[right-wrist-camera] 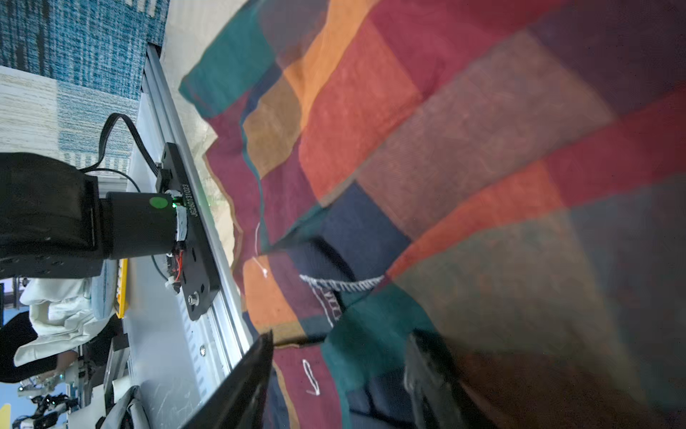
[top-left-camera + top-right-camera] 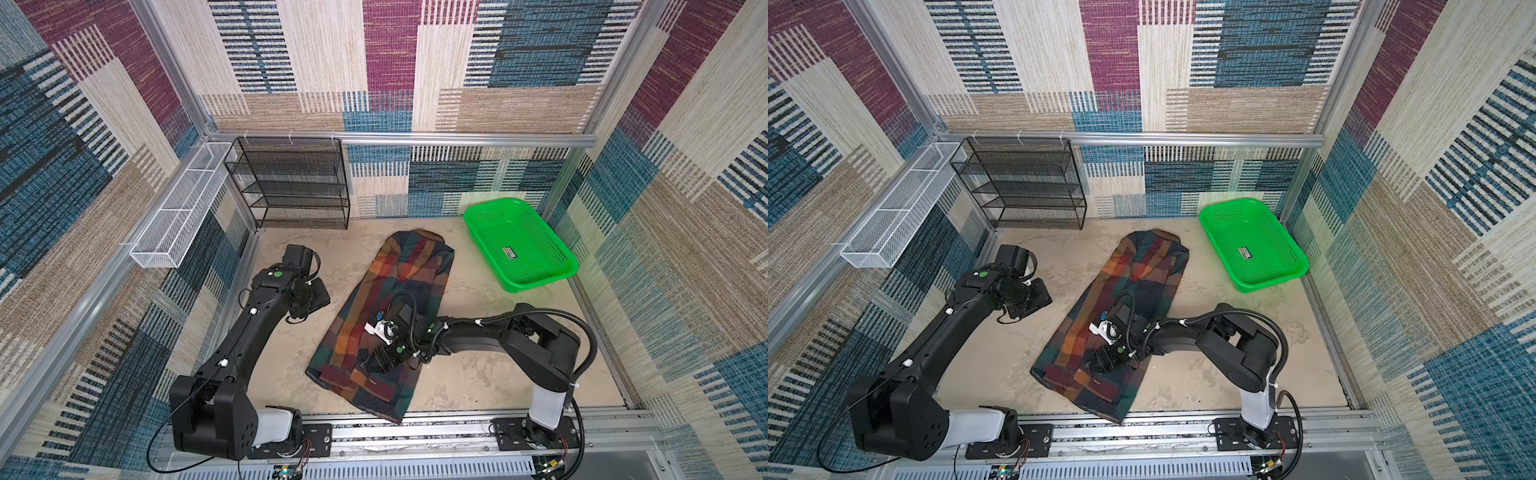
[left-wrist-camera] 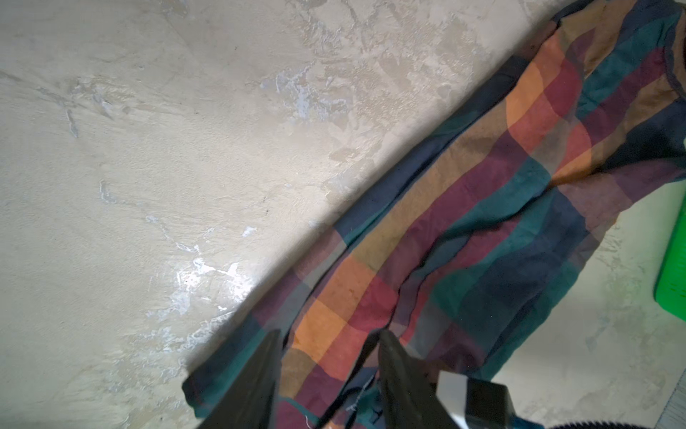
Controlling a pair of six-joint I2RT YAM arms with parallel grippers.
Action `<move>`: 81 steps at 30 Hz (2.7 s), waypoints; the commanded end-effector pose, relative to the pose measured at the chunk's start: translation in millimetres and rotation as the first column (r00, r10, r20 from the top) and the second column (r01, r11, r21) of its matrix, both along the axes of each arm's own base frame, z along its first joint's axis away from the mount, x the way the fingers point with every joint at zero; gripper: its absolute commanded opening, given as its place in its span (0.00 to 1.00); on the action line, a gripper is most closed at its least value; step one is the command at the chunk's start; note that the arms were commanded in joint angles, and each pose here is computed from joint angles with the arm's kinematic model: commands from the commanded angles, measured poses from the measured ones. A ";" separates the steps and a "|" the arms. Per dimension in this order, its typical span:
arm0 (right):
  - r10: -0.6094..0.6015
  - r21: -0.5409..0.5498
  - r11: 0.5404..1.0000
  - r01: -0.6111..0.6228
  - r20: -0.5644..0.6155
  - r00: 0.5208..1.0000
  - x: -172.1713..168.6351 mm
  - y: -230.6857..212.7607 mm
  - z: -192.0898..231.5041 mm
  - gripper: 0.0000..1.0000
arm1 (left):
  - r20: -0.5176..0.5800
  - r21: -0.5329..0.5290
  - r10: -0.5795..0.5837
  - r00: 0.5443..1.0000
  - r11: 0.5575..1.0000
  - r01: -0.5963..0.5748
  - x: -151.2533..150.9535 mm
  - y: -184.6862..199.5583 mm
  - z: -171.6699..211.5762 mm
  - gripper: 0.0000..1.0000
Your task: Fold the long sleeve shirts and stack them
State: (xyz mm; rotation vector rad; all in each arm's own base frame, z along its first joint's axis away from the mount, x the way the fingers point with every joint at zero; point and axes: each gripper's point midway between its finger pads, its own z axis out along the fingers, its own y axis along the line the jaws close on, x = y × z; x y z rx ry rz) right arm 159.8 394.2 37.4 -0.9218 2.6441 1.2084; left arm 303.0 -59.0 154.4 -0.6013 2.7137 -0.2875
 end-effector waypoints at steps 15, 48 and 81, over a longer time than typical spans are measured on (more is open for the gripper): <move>-0.344 0.135 0.937 0.322 0.208 0.916 70.4 -121.3 157.0 0.74 | 0.001 -0.090 -0.041 0.999 0.995 0.040 44.2 -22.7 4.6 0.48; -0.809 0.040 0.587 0.808 0.023 0.587 421.4 -205.7 3.1 0.58 | -0.020 0.041 -0.239 0.971 0.970 0.240 201.2 -109.2 -27.8 0.46; -0.492 0.023 0.870 0.492 0.098 0.865 48.0 -147.0 83.6 0.78 | -0.069 -0.306 -0.278 0.958 0.920 0.245 -64.8 -105.3 -52.8 0.54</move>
